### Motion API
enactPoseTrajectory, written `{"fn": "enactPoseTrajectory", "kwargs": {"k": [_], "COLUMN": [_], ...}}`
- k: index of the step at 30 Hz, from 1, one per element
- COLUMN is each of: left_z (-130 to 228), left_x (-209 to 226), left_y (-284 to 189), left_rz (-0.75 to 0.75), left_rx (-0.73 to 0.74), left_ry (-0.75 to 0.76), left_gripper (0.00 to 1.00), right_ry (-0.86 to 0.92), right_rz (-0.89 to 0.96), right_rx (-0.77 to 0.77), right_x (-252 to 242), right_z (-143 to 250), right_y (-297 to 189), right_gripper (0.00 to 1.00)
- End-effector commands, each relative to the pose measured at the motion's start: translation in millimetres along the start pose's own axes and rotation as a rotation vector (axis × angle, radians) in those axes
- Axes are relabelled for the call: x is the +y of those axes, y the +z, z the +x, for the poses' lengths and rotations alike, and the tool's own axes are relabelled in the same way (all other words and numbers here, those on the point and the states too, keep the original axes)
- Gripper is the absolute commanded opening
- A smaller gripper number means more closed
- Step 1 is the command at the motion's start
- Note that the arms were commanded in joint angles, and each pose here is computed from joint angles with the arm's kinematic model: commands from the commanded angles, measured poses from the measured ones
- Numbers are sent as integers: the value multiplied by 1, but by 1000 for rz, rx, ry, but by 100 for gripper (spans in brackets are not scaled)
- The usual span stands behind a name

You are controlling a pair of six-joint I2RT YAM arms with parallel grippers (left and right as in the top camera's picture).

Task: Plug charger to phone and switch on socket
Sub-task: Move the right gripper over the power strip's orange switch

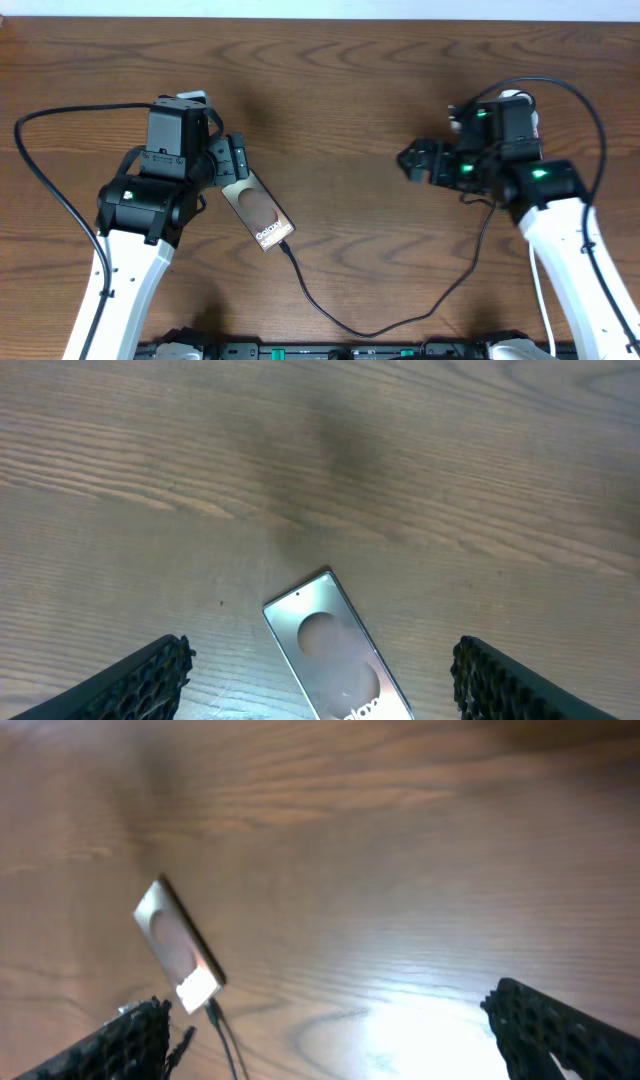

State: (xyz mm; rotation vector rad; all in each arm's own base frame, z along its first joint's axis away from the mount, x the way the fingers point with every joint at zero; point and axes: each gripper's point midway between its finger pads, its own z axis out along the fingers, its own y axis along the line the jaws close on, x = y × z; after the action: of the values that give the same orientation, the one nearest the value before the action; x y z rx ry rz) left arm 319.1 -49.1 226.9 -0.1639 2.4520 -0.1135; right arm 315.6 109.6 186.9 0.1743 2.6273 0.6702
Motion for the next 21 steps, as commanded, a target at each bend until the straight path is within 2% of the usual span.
{"fn": "enactPoseTrajectory", "kwargs": {"k": [1, 6, 10, 15, 21], "left_z": [-5, -5, -5, -5, -5], "left_x": [2, 2, 2, 2, 2], "left_y": [-1, -1, -1, -1, -1], "left_rz": [-17, -17, -17, -17, -17], "left_rx": [-16, -16, -16, -16, -16], "left_ry": [13, 13, 13, 13, 13], "left_gripper": [86, 86, 86, 86, 86], "right_ry": [-57, -14, 42, 111, 154], "right_rz": [-19, 90, 170, 207, 191], "right_rx": [-96, -261, -240, -146, -25], "right_x": [-7, -57, -105, -161, -227], "right_z": [-36, -88, -108, -132, -148], "right_y": [-37, -104, -123, -109, -33], "right_gripper": [99, 99, 99, 99, 99]}}
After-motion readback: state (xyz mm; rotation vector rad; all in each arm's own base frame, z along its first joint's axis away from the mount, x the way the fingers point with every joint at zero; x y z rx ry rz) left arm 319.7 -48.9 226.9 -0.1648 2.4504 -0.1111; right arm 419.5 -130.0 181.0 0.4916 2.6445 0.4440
